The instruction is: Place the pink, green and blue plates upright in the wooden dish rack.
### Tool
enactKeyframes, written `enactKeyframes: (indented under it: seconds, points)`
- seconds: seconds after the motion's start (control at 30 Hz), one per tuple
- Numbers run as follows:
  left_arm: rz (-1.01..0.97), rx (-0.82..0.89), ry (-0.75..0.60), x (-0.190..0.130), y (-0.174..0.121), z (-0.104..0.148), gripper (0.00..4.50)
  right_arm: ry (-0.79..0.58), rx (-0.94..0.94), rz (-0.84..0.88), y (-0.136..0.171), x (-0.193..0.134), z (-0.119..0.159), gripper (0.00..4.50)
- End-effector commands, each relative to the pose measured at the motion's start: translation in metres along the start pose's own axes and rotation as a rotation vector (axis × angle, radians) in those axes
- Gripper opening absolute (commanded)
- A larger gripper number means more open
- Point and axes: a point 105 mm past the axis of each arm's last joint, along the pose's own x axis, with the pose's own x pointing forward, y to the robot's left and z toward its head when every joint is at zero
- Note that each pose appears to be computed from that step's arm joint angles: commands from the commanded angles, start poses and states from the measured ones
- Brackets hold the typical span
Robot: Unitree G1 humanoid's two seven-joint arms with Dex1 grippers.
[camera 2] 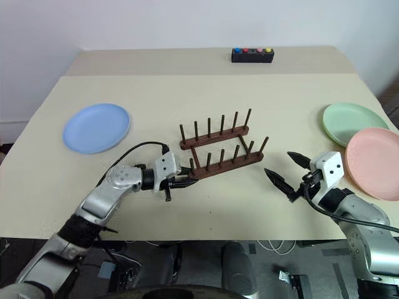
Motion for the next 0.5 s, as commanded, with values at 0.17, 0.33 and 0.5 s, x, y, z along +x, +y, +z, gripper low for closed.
enactKeyframes:
  seconds: [0.17,0.33,0.5]
  points:
    - [-0.143,0.122,-0.024,0.027,0.017,0.015,0.75,-0.013,-0.039,-0.05,-0.001,-0.017,0.006,4.5]
    - [-0.2,0.153,-0.029,0.035,0.02,0.017,0.75,-0.009,-0.038,-0.076,-0.001,-0.025,0.004,4.5]
    - [-0.213,0.16,-0.035,0.038,0.023,0.017,0.75,-0.004,-0.038,-0.094,0.0,-0.029,0.002,4.5]
